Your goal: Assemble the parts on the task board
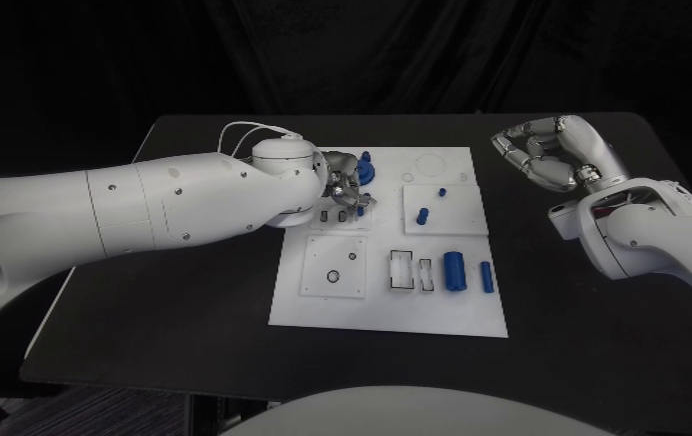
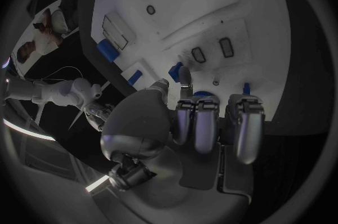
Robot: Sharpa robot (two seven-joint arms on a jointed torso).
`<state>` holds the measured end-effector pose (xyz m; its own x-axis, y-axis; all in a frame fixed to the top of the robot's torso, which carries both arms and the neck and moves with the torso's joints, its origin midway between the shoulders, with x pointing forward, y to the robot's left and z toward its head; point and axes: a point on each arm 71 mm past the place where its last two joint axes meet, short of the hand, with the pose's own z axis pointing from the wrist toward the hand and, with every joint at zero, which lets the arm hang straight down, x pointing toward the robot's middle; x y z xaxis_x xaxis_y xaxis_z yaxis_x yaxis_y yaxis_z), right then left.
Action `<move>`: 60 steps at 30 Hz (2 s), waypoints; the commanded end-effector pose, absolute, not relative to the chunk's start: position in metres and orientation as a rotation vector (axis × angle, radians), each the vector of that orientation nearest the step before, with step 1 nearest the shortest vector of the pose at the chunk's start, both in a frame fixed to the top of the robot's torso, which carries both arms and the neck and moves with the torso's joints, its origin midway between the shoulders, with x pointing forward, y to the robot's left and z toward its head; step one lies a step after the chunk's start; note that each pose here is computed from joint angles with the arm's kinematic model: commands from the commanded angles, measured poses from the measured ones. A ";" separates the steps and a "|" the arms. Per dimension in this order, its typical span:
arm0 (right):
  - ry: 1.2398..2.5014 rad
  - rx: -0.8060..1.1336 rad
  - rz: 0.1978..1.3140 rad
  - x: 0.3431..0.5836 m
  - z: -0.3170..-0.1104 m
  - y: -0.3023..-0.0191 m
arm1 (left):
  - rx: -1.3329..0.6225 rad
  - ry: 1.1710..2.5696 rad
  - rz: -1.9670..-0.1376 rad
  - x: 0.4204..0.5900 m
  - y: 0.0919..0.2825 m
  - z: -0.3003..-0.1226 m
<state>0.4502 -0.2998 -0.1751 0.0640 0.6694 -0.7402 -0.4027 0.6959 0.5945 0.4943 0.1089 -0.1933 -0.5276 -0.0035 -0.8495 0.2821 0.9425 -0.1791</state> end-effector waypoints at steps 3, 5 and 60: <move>1.285 0.264 0.812 0.450 -0.178 -0.300 | 0.225 2.115 -0.371 0.493 0.107 -0.195; 1.286 0.264 0.812 0.451 -0.178 -0.300 | 0.225 2.118 -0.367 0.493 0.107 -0.196; 1.304 0.268 0.800 0.450 -0.180 -0.303 | 0.158 2.116 -0.326 0.487 0.135 -0.196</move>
<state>0.4502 -0.3012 -0.1784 0.0515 0.6603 -0.7492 -0.3928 0.7031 0.5927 0.4875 0.1357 -0.1961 -0.5499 -0.0021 -0.8353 0.2441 0.9559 -0.1632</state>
